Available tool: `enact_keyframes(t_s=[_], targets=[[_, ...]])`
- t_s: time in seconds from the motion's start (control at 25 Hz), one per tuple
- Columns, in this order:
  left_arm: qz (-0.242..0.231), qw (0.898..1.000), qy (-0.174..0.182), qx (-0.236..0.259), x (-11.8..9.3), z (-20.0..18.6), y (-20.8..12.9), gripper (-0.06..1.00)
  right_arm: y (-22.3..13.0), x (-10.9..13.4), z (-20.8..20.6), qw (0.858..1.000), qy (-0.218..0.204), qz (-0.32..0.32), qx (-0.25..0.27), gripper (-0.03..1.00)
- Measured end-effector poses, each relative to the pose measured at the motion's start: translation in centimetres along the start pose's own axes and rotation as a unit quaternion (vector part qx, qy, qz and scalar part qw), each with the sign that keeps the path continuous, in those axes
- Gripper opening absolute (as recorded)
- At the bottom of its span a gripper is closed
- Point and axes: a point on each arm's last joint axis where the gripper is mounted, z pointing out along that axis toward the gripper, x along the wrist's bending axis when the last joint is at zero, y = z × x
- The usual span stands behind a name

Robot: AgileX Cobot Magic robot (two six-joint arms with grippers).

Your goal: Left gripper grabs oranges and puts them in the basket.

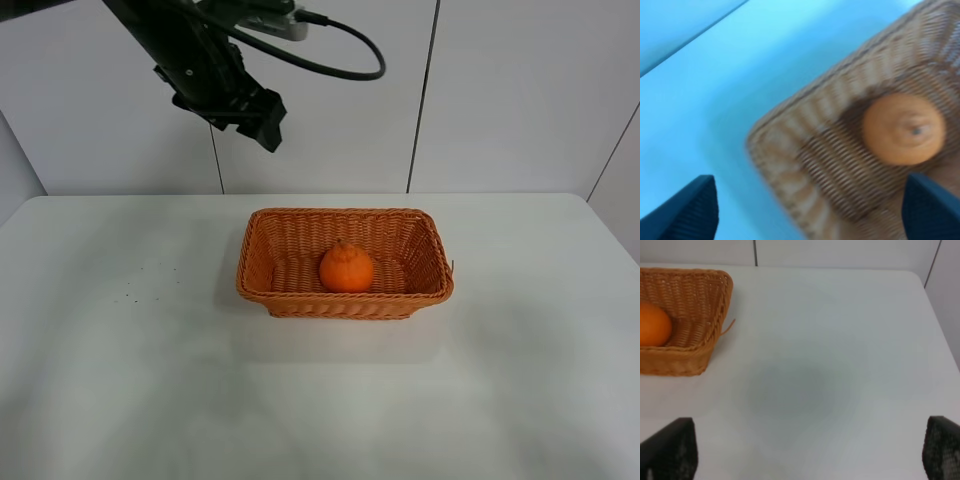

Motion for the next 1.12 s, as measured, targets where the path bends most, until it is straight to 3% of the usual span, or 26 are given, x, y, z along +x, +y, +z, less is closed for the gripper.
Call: enact_keyframes(t_s=[0.28, 0.48, 0.6, 0.84, 1.12], targets=[[-0.068, 0.993, 0.093, 0.017, 8.9, -1.5, -2.5, 0.85, 0.0, 0.0, 0.0, 1.0, 0.0, 0.0, 0.0, 0.69], [-0.149, 0.976, 0.154, 0.034, 16.4, -3.1, -6.2, 0.85, 0.0, 0.0, 0.0, 1.0, 0.0, 0.0, 0.0, 0.69], [-0.182, 0.966, 0.176, 0.048, 19.1, -3.8, -8.2, 0.85, 0.0, 0.0, 0.0, 1.0, 0.0, 0.0, 0.0, 0.69], [-0.201, 0.965, 0.16, 0.058, 19.2, -4.2, -8.8, 0.85, 0.0, 0.0, 0.0, 1.0, 0.0, 0.0, 0.0, 0.69], [-0.197, 0.967, 0.157, 0.036, 16.6, -7.3, -10.8, 0.85, 0.0, 0.0, 0.0, 1.0, 0.0, 0.0, 0.0, 0.69]])
